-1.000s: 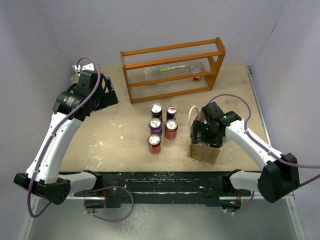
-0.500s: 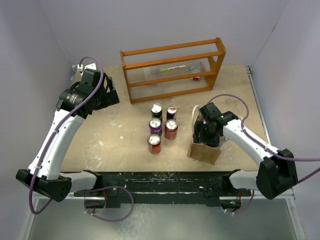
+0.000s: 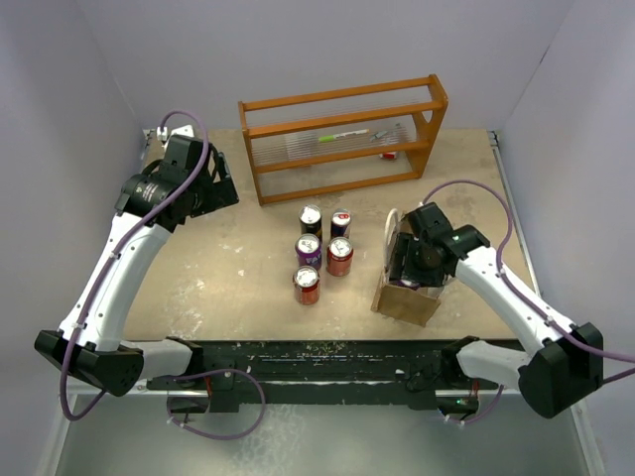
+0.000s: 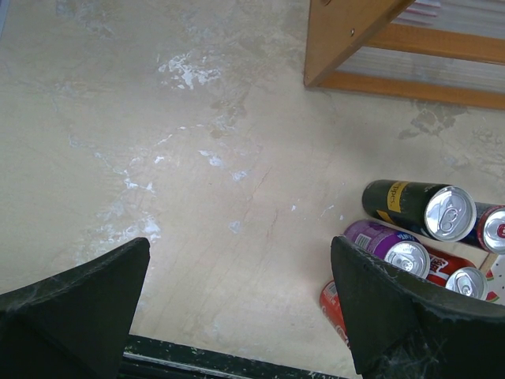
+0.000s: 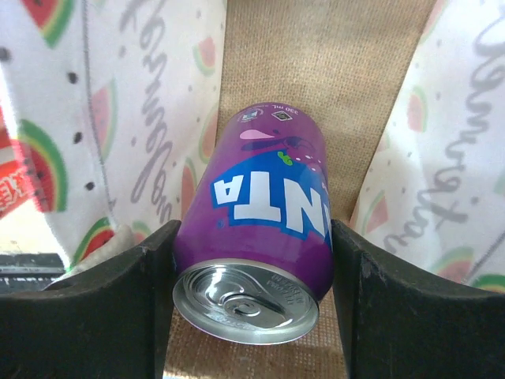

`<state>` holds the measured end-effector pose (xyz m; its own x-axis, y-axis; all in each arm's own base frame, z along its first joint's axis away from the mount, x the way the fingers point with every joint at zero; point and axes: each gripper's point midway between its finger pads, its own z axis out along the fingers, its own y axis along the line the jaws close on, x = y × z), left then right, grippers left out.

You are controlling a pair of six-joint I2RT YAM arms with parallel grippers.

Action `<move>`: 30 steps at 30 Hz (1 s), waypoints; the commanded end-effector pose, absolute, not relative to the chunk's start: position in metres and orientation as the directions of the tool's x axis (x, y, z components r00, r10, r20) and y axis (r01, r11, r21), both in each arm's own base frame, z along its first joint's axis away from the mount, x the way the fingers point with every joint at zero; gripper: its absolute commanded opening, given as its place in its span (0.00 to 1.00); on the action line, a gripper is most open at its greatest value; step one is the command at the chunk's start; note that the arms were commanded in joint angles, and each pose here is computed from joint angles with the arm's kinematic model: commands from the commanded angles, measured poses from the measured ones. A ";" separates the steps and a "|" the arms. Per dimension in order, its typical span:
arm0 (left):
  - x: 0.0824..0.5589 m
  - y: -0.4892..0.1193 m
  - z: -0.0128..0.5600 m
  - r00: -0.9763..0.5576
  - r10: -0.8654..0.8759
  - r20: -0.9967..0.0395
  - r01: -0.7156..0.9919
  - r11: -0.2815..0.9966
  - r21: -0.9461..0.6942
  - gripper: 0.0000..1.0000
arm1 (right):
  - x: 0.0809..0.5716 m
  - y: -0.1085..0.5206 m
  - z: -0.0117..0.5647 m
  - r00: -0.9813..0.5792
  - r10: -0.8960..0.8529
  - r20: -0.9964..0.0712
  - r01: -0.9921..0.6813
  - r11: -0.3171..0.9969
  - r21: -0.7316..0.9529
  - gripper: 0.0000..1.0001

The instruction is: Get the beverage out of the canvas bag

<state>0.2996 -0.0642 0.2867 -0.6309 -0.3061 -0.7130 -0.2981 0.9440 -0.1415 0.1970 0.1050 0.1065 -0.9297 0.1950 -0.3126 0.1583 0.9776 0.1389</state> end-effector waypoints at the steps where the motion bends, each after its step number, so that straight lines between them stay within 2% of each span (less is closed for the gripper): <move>1: 0.306 -0.063 0.303 -0.588 -0.309 -0.748 -0.286 0.944 -0.164 0.99 | 0.228 0.104 0.149 -0.833 0.281 -0.478 0.206 0.957 0.204 0.00; 17: 0.307 -0.062 0.303 -0.583 -0.313 -0.750 -0.291 0.942 -0.166 0.99 | 0.252 0.087 0.211 -0.581 0.459 -0.672 0.283 0.888 0.362 0.00; 30: 0.315 -0.068 0.300 -0.593 -0.315 -0.741 -0.279 0.944 -0.178 0.99 | 0.268 0.075 0.325 -0.318 0.583 -0.748 0.245 0.812 0.529 0.00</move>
<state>0.3028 -0.0650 0.2841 -0.6373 -0.3003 -0.7097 -0.2941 0.9460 -0.1362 0.2474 0.0832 0.2442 -0.5446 0.4806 -0.6873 0.2777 0.8766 0.3929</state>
